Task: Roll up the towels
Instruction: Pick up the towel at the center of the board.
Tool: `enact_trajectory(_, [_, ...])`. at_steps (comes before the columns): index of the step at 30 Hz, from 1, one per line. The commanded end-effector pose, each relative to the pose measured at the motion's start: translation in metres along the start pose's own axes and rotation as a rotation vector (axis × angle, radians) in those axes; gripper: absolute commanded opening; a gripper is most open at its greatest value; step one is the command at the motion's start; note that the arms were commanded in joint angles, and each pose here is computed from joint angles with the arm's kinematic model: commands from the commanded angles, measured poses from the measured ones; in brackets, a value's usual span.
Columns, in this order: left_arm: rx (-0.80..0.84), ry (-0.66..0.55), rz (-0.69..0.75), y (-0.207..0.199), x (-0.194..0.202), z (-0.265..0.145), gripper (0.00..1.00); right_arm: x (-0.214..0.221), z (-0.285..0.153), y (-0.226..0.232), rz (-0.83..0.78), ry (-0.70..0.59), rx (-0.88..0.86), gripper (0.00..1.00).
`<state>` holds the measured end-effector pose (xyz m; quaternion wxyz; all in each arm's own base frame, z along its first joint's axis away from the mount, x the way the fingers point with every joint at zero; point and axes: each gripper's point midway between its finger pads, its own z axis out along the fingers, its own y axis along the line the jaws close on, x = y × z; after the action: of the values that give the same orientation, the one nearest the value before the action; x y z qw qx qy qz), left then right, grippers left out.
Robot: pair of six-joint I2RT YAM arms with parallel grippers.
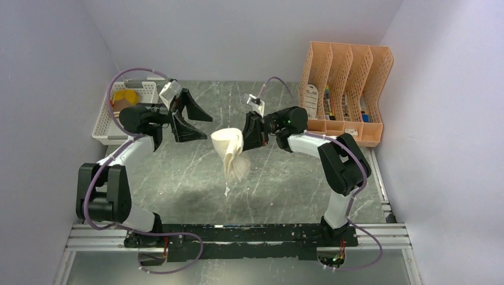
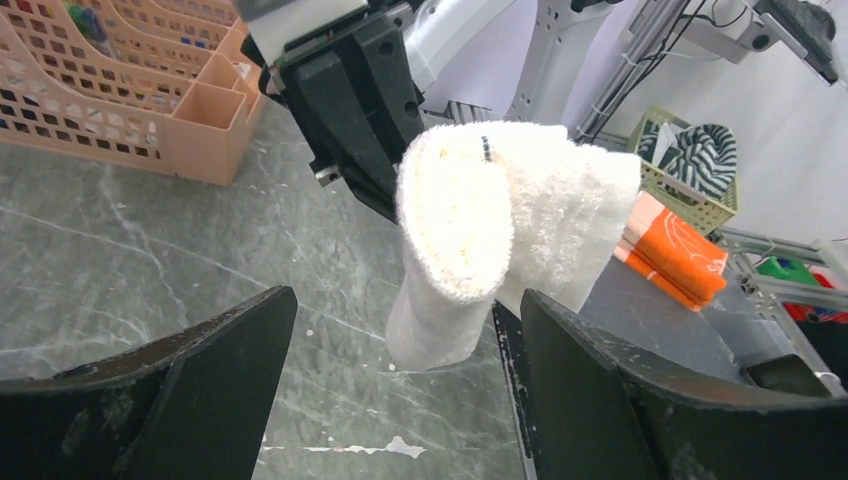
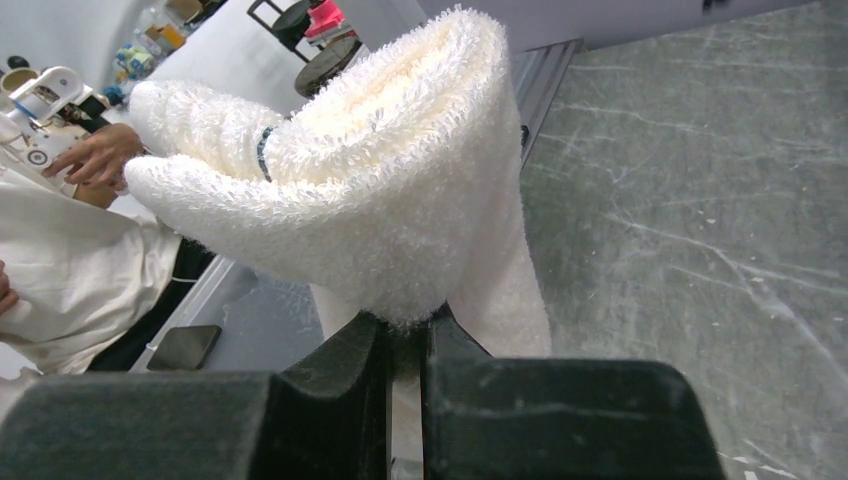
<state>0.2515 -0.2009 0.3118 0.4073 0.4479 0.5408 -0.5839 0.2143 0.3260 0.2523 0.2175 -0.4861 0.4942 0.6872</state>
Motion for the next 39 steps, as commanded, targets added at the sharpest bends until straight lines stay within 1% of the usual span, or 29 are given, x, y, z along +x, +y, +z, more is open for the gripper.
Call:
enact_trajectory(1, [0.039,0.013,0.339,-0.009,-0.007,0.007,0.95,-0.030,0.000,0.024,-0.397,-0.007,-0.021,0.00])
enact_trajectory(4, [0.067,0.002,0.337,-0.009,-0.008,0.017,0.95,-0.037,0.000,0.022,-0.417,-0.004,-0.022,0.00])
enact_trajectory(12, [0.145,-0.011,0.366,-0.026,-0.016,0.038,0.95,-0.053,0.000,0.003,-0.440,-0.014,-0.019,0.00])
enact_trajectory(15, [0.149,-0.012,0.380,-0.035,-0.016,0.038,0.95,-0.061,-0.003,-0.004,-0.438,-0.050,-0.004,0.00])
enact_trajectory(17, [0.150,-0.007,0.381,-0.041,-0.015,0.037,0.95,-0.069,-0.015,-0.014,-0.430,-0.089,0.034,0.00])
enact_trajectory(22, [0.152,0.000,0.380,-0.050,-0.014,0.035,0.95,-0.082,-0.030,-0.023,-0.418,-0.157,0.080,0.00])
enact_trajectory(28, [0.159,-0.027,0.341,-0.049,-0.011,0.040,0.95,-0.089,-0.037,-0.028,-0.402,-0.206,0.101,0.00])
enact_trajectory(31, [0.158,-0.064,0.312,-0.045,-0.013,0.045,0.95,-0.095,-0.037,-0.033,-0.394,-0.237,0.114,0.00])
enact_trajectory(35, [0.138,-0.132,0.297,-0.041,-0.017,0.047,0.95,-0.106,-0.040,-0.050,-0.344,-0.279,0.192,0.00])
enact_trajectory(39, [0.121,-0.177,0.288,-0.041,-0.021,0.047,0.95,-0.117,-0.047,-0.071,-0.294,-0.296,0.329,0.00])
